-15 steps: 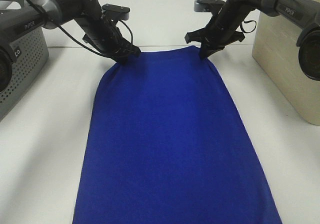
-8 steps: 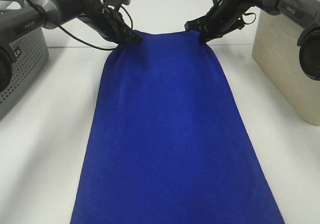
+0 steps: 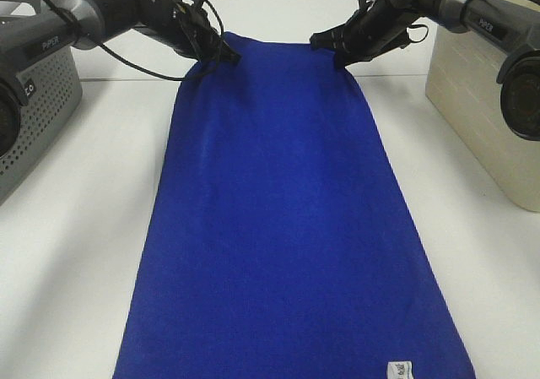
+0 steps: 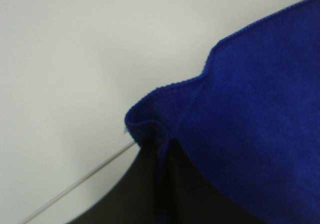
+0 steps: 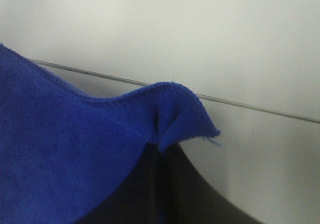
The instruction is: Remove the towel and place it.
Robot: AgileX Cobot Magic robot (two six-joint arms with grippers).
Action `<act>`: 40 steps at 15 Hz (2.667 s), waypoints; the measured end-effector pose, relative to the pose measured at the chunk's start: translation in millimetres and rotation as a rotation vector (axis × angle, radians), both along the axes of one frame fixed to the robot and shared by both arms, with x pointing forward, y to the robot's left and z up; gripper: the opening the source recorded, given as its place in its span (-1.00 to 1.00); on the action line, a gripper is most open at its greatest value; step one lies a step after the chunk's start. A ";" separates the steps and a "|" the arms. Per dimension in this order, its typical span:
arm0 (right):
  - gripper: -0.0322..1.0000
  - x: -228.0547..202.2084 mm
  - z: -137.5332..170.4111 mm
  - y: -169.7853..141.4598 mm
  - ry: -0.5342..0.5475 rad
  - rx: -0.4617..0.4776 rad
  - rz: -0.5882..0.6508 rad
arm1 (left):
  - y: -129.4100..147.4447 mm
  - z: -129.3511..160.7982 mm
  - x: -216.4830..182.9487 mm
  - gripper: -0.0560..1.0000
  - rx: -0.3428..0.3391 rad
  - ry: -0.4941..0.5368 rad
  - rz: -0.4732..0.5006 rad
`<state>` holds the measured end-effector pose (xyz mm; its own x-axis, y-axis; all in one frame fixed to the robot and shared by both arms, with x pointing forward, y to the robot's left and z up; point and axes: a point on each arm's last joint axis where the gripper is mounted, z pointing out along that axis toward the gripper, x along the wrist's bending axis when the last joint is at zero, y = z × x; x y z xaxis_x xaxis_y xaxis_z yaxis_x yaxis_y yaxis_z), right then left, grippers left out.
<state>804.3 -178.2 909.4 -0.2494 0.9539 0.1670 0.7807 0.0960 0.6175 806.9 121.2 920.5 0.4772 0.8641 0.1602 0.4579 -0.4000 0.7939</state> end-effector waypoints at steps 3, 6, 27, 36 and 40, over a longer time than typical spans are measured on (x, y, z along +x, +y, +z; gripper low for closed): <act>-0.88 2.9 2.2 -0.1 -0.038 0.006 -0.010 | 0.8 -6.9 1.7 -0.85 0.020 -0.013 0.000; -0.88 5.6 2.6 -0.3 -0.072 0.011 -0.019 | 0.6 -25.5 3.7 -0.85 0.023 -0.012 0.004; -0.87 9.9 -52.3 -0.6 -0.054 -0.002 -0.027 | 2.1 -77.8 8.6 -0.85 0.064 -0.061 0.006; 0.12 15.8 -51.5 -27.0 -0.067 0.000 -0.074 | 22.0 -74.4 17.5 0.01 0.074 -0.129 0.044; 0.12 17.3 -38.0 -32.5 -0.087 0.008 -0.085 | 33.1 -73.9 20.7 0.03 0.021 -0.117 0.100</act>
<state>821.6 -210.7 871.4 -0.1818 0.9709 0.1560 0.7292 0.0266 0.6837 827.6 154.3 846.6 0.3663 0.9021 0.2282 0.4013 -0.3744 0.8359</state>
